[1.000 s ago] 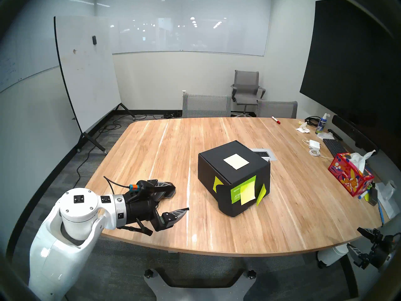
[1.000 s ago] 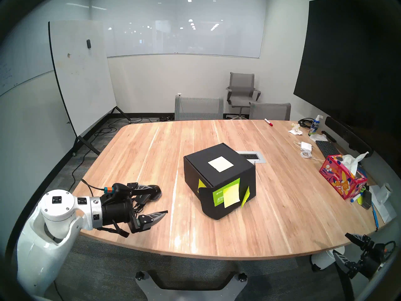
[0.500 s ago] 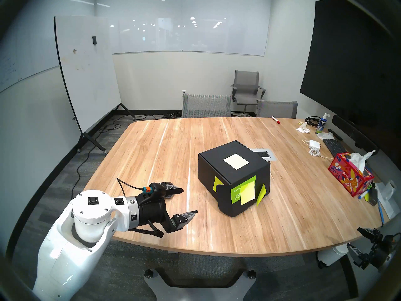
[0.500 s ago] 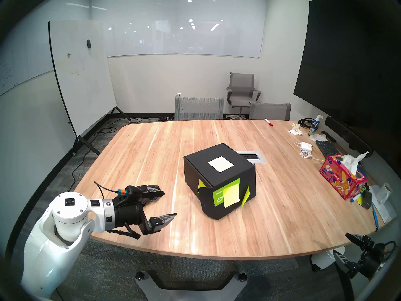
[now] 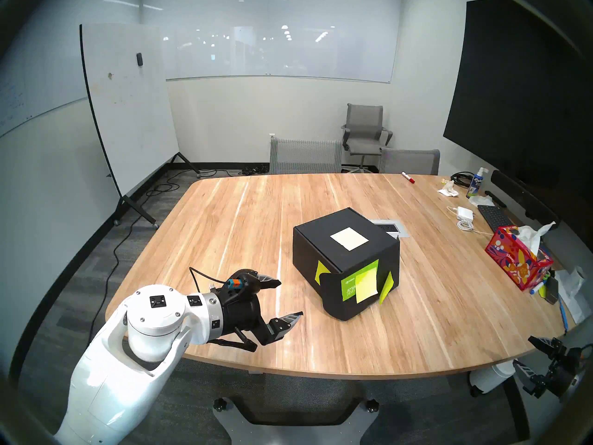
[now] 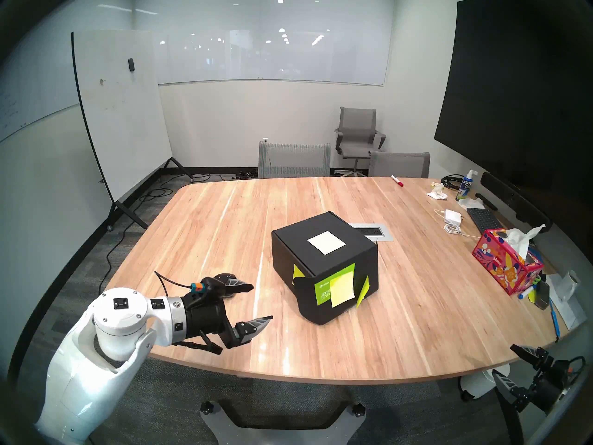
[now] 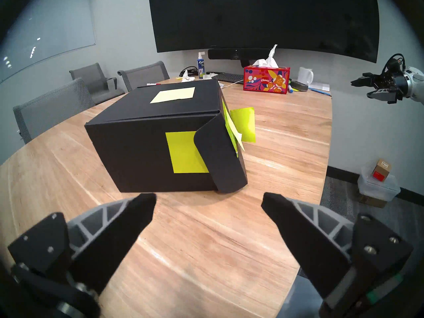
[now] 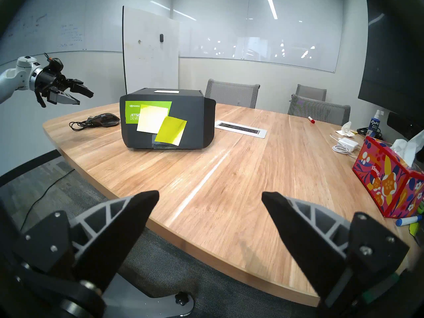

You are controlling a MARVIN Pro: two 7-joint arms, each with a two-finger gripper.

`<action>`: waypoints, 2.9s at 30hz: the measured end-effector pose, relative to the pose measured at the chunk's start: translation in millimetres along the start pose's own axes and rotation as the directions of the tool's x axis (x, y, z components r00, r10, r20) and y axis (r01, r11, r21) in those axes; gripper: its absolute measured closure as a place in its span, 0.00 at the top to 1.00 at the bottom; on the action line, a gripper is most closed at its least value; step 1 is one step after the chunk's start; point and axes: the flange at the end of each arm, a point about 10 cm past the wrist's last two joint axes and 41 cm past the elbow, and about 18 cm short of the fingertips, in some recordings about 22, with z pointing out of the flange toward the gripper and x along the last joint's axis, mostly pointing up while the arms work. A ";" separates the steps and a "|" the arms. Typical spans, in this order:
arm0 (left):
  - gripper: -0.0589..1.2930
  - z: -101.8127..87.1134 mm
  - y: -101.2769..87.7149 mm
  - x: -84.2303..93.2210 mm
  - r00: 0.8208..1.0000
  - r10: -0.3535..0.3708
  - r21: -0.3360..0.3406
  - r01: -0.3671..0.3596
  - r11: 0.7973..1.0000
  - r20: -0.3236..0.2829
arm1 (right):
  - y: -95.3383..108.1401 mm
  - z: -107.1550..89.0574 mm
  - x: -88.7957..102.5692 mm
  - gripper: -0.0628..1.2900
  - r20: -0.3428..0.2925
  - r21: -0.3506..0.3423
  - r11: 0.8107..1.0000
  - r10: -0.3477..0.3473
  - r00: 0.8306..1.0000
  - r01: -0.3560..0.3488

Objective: Open the box and place the mouse inside

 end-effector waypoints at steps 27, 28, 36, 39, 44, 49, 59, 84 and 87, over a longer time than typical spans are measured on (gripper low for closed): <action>0.98 32.0 4.5 0.2 0.999 -0.030 0.007 0.030 1.000 0.025 | 0.0 -0.1 0.1 0.95 -0.001 0.000 1.000 0.000 1.000 0.000; 0.98 32.4 4.8 0.5 0.999 -0.031 0.007 0.031 0.999 0.026 | 0.0 -0.1 0.1 0.95 -0.001 0.000 1.000 0.000 1.000 0.000; 0.98 35.4 8.1 4.0 0.999 -0.042 0.010 0.041 0.999 0.031 | 0.1 0.0 0.1 0.95 0.000 0.000 1.000 0.000 1.000 0.000; 0.98 36.9 9.7 5.2 0.998 -0.046 0.013 0.046 0.999 0.035 | 0.1 0.0 0.1 0.95 0.000 -0.001 1.000 0.000 1.000 0.000; 0.98 39.6 11.9 5.7 0.998 -0.054 0.015 0.053 0.998 0.046 | 0.1 0.0 0.1 0.95 -0.001 -0.001 1.000 0.000 1.000 0.000; 0.98 42.7 14.9 5.9 0.996 -0.063 0.015 0.062 0.998 0.058 | 0.0 0.0 0.0 0.95 0.000 -0.001 1.000 0.000 1.000 0.000; 0.98 49.7 25.3 5.6 0.995 -0.067 0.009 0.067 0.998 0.078 | 0.0 0.0 0.0 0.95 0.000 -0.001 1.000 0.000 1.000 0.000; 0.98 70.4 39.0 5.3 0.991 -0.097 -0.023 0.099 0.995 0.095 | 0.0 -0.1 0.0 0.95 0.000 -0.001 1.000 0.000 1.000 0.000; 0.98 79.2 36.8 2.8 0.989 -0.105 -0.020 0.108 0.994 0.104 | 0.0 -0.1 0.0 0.95 0.000 -0.001 1.000 0.000 1.000 0.000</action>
